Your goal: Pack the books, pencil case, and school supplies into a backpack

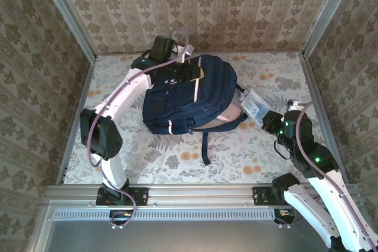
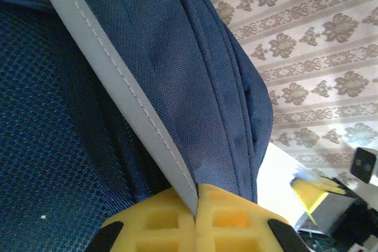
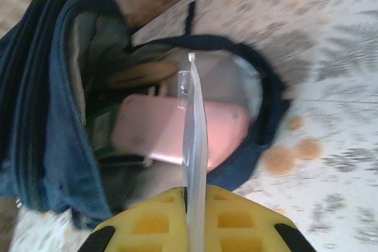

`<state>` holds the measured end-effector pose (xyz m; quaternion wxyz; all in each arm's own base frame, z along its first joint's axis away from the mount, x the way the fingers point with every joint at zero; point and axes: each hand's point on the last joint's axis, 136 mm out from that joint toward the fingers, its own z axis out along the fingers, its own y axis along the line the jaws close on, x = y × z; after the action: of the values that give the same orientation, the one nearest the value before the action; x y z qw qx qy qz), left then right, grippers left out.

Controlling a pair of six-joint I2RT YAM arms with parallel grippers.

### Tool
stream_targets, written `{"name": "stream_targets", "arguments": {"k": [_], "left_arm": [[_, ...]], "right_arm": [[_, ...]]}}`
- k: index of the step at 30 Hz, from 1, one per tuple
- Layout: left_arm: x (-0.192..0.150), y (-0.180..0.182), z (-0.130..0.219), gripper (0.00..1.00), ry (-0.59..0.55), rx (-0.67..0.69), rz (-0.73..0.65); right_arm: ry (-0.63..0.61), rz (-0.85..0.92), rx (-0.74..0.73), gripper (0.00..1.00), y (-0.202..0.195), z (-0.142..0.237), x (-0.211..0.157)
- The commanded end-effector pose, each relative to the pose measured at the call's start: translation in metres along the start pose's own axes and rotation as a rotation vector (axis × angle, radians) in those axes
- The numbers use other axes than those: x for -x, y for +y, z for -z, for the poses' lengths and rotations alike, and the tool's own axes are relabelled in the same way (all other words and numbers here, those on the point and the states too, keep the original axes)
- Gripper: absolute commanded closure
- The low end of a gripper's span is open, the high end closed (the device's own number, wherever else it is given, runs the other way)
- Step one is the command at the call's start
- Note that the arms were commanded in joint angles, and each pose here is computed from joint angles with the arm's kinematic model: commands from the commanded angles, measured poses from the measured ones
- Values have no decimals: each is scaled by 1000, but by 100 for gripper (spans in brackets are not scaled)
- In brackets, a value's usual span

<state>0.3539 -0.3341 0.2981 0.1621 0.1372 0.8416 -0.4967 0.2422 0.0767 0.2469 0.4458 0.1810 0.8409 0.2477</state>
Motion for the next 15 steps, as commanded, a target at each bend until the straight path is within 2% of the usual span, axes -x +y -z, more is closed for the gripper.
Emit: {"name": "stream_targets", "arguments": {"k": [1, 9, 15], "left_arm": [[-1, -60, 37, 100, -9, -180, -115], [2, -75, 66, 100, -21, -256, -148], [1, -84, 76, 100, -27, -290, -173]], "right_arm": [[45, 31, 298, 100, 61, 7, 5], [170, -51, 513, 100, 95, -24, -6], [210, -120, 545, 100, 106, -71, 3]]}}
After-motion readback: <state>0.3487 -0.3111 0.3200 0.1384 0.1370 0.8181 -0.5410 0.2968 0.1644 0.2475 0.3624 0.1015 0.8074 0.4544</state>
